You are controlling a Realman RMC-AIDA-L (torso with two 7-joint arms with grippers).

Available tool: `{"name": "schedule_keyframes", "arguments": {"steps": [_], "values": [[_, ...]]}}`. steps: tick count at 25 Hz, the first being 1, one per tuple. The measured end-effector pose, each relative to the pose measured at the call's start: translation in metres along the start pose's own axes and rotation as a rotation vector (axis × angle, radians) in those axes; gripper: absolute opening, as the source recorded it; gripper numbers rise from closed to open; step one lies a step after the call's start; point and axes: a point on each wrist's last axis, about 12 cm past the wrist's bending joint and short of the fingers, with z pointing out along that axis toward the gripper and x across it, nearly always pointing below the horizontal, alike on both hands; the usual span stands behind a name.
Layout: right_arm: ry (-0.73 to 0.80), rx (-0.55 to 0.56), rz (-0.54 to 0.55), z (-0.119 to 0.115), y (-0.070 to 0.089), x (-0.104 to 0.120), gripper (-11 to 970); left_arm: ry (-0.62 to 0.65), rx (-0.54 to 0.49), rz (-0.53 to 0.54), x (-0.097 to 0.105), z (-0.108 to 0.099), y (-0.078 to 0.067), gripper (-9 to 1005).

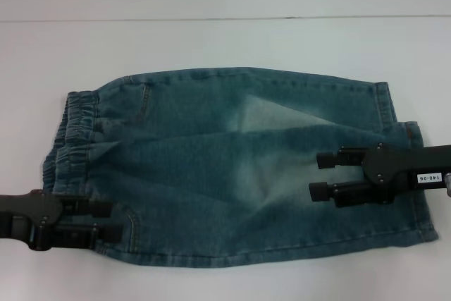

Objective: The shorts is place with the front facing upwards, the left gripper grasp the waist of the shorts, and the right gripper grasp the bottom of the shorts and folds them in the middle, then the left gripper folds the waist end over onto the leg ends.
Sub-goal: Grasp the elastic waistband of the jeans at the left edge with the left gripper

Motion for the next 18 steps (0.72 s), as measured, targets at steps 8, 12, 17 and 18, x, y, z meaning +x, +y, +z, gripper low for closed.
{"name": "schedule_keyframes", "arguments": {"steps": [8, 12, 17, 18], "values": [[0.000, 0.002, -0.002, 0.000, 0.000, -0.001, 896, -0.002, -0.008, -0.003, 0.000, 0.000, 0.001, 749], [0.000, 0.003, -0.002, 0.000, 0.000, -0.001, 895, -0.005, -0.019, -0.008, 0.000, -0.002, 0.002, 742], [0.000, 0.004, -0.003, 0.000, -0.001, -0.001, 895, -0.019, -0.123, -0.063, 0.000, -0.018, 0.010, 734], [0.000, 0.006, -0.002, 0.001, -0.001, -0.001, 895, -0.015, -0.154, -0.076, 0.002, -0.022, 0.012, 732]]}}
